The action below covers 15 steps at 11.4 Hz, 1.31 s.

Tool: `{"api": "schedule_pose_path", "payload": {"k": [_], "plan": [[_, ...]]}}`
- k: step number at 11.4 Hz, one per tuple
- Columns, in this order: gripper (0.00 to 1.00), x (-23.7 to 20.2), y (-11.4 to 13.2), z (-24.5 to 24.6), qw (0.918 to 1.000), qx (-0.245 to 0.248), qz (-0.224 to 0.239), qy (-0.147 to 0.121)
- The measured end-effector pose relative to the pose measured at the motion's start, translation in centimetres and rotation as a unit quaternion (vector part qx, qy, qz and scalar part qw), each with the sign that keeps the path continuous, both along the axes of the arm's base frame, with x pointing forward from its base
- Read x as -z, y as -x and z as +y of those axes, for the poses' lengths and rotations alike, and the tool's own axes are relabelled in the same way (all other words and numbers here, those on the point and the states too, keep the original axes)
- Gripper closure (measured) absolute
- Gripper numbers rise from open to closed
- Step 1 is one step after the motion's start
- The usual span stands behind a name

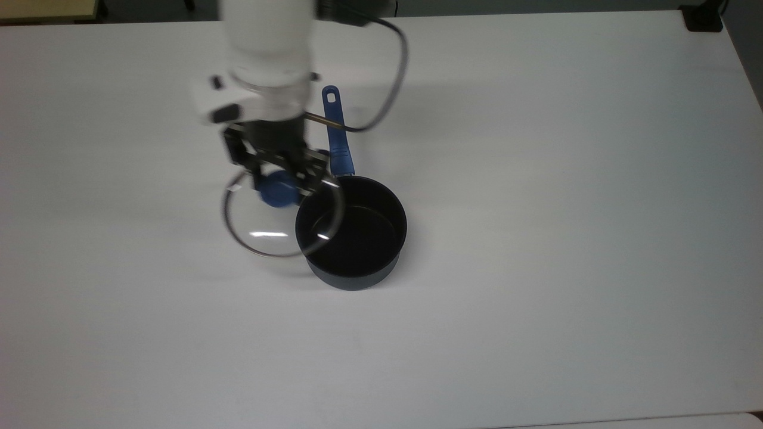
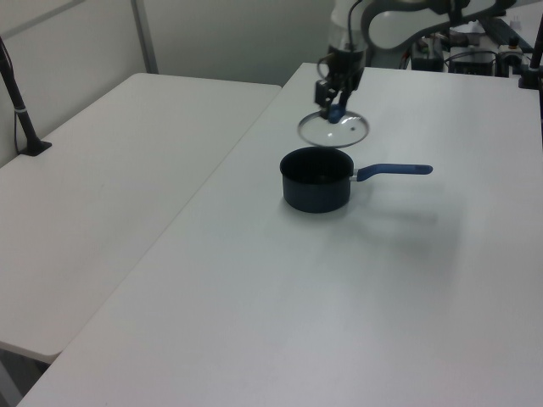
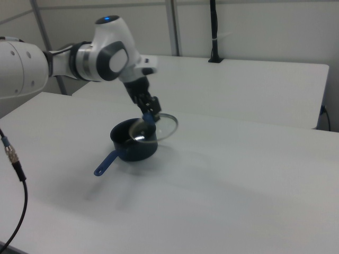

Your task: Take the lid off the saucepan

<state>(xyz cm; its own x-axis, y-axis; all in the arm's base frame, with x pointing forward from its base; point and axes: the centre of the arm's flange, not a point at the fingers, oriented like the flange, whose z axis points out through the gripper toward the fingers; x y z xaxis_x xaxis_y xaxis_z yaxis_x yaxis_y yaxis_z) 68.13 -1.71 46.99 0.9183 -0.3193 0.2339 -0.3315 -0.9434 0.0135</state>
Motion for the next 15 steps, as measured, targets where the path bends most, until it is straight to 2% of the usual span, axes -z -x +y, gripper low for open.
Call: {"api": "schedule_pose_path", "payload": {"k": [4,6,8,11,13,15], "plan": [[0.34,2.2,5.8,-10.3,0.9981,-0.028,0.053,0.013],[0.34,4.2,9.3,-10.7,0.9954,-0.043,0.085,0.008],[0.34,7.1,11.7,-8.7,0.9912,-0.058,0.119,0.0],[0.34,9.8,11.9,-4.3,0.9872,-0.088,0.133,0.0],[0.34,11.7,11.4,-3.9,0.9871,-0.091,0.132,0.0],[0.34,11.7,11.2,-4.0,0.9876,-0.09,0.129,0.0]]}}
